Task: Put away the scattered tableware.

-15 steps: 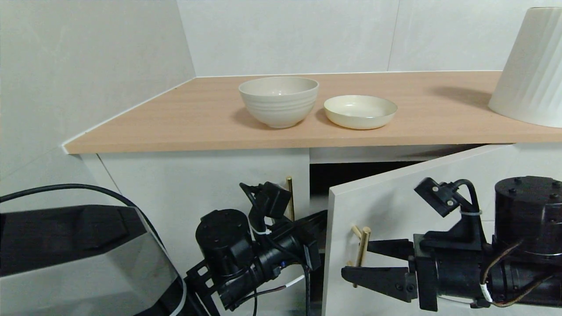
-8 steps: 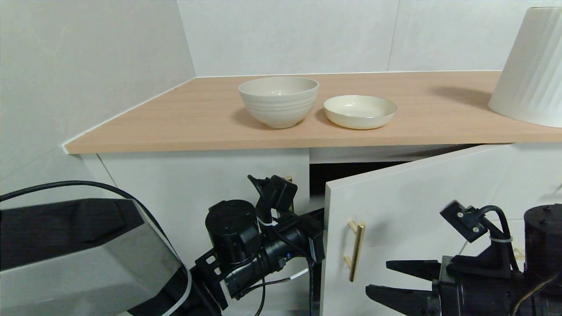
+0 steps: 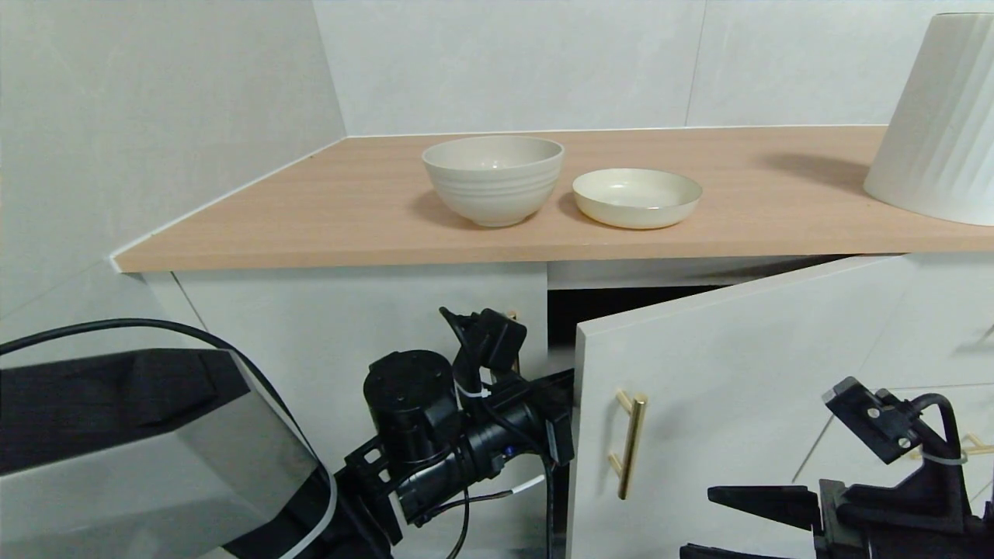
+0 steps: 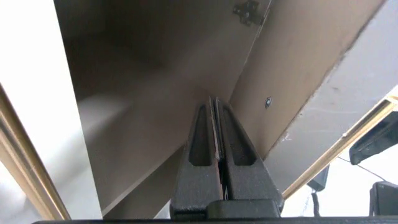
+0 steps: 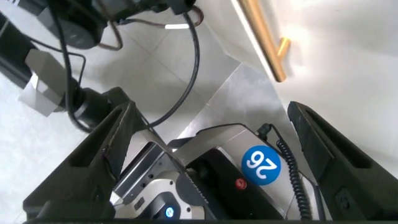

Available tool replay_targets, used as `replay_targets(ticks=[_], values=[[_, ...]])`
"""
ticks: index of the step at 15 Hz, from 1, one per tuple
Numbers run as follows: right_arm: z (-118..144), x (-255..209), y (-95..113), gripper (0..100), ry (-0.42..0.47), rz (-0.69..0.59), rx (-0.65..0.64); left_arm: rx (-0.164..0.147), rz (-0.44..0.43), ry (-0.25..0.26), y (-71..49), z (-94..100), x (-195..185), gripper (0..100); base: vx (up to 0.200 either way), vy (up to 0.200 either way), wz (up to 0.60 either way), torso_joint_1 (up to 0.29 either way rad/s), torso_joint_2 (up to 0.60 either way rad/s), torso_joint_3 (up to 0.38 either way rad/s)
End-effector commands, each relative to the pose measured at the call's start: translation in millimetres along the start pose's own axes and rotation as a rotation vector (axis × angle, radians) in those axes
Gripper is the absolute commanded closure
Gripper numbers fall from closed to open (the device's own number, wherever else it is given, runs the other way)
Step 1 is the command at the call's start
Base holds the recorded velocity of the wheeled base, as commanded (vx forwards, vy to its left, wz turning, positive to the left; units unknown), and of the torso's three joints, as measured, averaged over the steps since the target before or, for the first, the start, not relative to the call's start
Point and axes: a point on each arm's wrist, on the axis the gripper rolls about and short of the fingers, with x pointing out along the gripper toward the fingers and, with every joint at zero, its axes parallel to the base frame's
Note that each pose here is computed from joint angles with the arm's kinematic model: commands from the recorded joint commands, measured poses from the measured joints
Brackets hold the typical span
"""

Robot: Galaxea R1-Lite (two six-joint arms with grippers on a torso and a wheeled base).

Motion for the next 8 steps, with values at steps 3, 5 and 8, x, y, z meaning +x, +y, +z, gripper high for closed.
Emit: replay_targets(ticks=[3,5,8], values=[[-1.3,-1.6,4.6,0,0.001,0.022,-0.010,-0.006,0.004,0.009,0.9,4.9,3.2,100,0.000,0.000,0.00,0.000,0.00,0.000],[-2.5,-1.2,5.8,0,0.008,0.029,-0.012,-0.011,-0.008,0.037,1.1,1.8,4.6,100,0.000,0.000,0.00,0.000,0.00,0.000],[-5.0,-0.4,7.4,0,0.033,0.033,-0.025,-0.016,-0.036,0.061,0.2,0.5,5.0,100,-0.067,0.000,0.00,0.001,0.00,0.001]])
